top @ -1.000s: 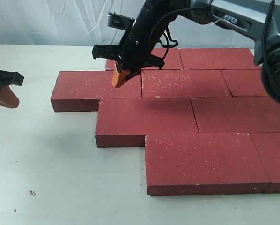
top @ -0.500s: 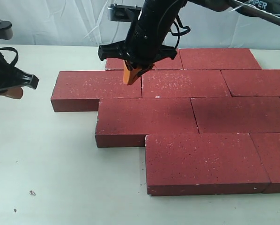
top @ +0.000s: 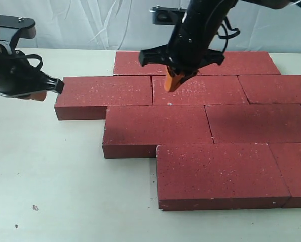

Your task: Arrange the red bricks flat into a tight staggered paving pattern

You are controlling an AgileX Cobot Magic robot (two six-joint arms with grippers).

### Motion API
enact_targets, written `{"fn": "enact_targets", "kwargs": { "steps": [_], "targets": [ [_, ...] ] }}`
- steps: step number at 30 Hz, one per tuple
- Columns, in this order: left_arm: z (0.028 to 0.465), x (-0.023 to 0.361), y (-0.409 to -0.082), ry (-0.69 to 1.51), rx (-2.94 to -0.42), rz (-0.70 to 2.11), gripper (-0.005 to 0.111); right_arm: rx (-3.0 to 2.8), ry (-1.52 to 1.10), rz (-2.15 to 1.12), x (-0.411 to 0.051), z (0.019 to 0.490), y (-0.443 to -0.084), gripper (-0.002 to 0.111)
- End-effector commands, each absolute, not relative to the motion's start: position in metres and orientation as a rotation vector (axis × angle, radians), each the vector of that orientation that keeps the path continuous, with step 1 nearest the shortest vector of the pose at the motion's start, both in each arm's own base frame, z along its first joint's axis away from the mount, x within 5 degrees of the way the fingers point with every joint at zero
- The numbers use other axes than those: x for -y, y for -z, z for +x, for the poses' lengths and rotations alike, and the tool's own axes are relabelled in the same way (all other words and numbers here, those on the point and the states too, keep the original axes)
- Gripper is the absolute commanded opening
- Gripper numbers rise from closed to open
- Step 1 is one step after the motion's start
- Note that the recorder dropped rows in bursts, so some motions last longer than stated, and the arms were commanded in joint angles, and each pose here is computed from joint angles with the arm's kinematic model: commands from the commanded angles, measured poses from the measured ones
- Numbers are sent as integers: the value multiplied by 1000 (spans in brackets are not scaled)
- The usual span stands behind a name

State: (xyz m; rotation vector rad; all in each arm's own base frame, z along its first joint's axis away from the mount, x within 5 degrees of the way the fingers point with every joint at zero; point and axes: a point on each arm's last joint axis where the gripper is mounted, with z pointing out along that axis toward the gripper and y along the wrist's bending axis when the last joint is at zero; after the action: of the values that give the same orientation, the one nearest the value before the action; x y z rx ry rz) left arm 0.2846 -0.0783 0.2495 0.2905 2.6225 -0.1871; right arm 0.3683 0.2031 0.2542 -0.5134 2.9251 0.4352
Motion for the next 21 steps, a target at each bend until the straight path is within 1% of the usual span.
{"fn": "enact_targets", "kwargs": {
  "steps": [1,6,9,14,18,21],
  "targets": [
    [286,81,-254,218,-2576,260,0,-2913,-411,-355,-159,370,-263,-1],
    [289,82,-256,222,-2540,251,0,-2891,-369,-177,-107,365,-270,-1],
    [287,81,-255,222,-2560,255,0,-2867,-351,-63,-77,358,-272,-1],
    [289,82,-256,223,-2530,249,0,-2830,-298,81,-36,338,-280,-1],
    [290,82,-257,220,-2522,250,0,-2805,-197,110,-15,317,-285,-1],
    [290,81,-257,214,-2521,255,0,-2765,-118,92,-9,300,-289,-1]
  ]
}}
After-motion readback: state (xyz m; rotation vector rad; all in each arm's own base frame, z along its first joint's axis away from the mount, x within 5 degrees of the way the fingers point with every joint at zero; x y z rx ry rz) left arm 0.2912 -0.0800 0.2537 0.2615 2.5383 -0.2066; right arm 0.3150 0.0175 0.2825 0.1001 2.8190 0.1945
